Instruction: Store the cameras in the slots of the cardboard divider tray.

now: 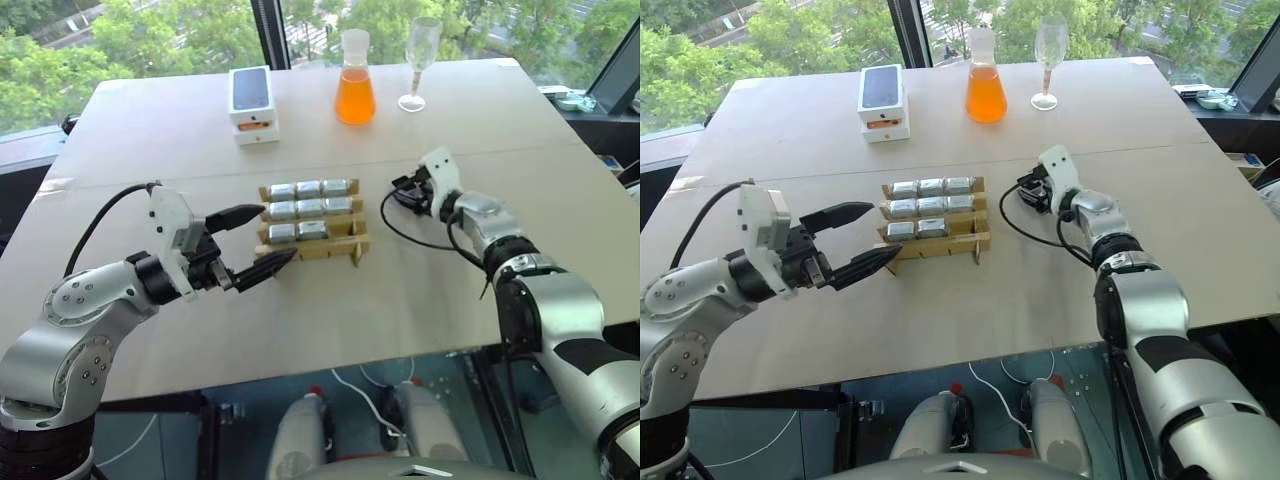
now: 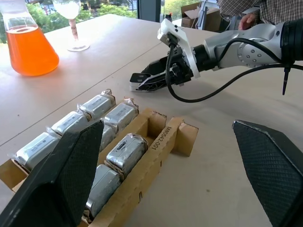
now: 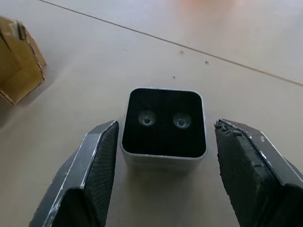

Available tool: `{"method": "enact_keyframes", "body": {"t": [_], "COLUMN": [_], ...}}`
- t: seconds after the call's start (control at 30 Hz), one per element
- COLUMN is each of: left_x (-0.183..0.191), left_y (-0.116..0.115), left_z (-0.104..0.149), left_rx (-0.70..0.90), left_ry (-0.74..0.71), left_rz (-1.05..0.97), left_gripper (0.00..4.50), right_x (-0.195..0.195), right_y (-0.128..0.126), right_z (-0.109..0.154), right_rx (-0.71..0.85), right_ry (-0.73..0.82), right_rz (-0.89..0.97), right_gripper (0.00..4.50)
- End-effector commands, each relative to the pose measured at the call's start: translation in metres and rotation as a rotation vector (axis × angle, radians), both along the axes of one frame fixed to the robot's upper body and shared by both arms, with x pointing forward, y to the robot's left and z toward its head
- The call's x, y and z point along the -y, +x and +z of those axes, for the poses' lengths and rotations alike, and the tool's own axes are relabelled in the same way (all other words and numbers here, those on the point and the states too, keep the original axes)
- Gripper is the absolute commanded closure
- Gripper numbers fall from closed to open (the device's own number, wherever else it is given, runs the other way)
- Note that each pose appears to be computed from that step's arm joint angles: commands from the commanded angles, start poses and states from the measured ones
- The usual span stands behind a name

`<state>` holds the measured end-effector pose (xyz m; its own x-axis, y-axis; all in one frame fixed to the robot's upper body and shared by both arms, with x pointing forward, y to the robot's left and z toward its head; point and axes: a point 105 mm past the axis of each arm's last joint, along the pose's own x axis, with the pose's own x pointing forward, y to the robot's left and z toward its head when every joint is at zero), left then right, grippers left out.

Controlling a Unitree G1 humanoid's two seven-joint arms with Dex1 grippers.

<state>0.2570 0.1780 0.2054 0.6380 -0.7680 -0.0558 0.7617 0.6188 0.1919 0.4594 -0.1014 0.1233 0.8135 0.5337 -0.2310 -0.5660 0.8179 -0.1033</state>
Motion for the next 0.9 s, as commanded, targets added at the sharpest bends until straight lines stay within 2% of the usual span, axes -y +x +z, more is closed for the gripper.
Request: {"method": "enact_keyframes", "body": {"t": [0.03,0.17,0.2,0.27,0.47,0.6,0.67,0.73,0.9], "left_x": [0.002,0.001,0.001,0.001,0.002,0.005,0.005,0.002,0.009], "left_y": [-0.004,-0.006,-0.006,-0.007,-0.003,0.006,0.013,0.023,0.059], "left_z": [0.009,0.008,0.008,0.008,0.008,0.011,0.009,0.007,0.015], "left_rx": [0.049,0.048,0.047,0.045,0.042,0.038,0.011,-0.011,-0.030], "left_ry": [0.004,0.002,0.002,0.001,0.001,-0.006,0.013,0.027,-0.017], "left_rz": [-0.008,0.004,0.004,0.006,0.005,-0.007,-0.019,-0.012,-0.042], "left_gripper": [0.00,0.00,0.00,0.00,0.00,0.00,0.00,0.00,0.00], "right_x": [-0.004,-0.004,-0.004,-0.003,0.002,-0.016,-0.030,-0.042,-0.068], "right_y": [0.004,0.004,0.004,0.004,0.003,-0.009,-0.024,-0.044,-0.102], "right_z": [0.014,0.013,0.013,0.013,0.021,0.056,0.073,0.083,0.083], "right_rx": [0.031,0.034,0.038,0.043,0.114,0.409,0.494,0.590,0.988], "right_ry": [0.020,0.025,0.026,0.027,0.004,-0.123,-0.011,0.004,-0.365], "right_rz": [-0.003,-0.011,-0.010,-0.009,0.023,0.195,0.310,0.431,0.688], "right_gripper": [1.32,1.32,1.83,2.53,2.62,2.62,2.62,2.62,2.62]}}
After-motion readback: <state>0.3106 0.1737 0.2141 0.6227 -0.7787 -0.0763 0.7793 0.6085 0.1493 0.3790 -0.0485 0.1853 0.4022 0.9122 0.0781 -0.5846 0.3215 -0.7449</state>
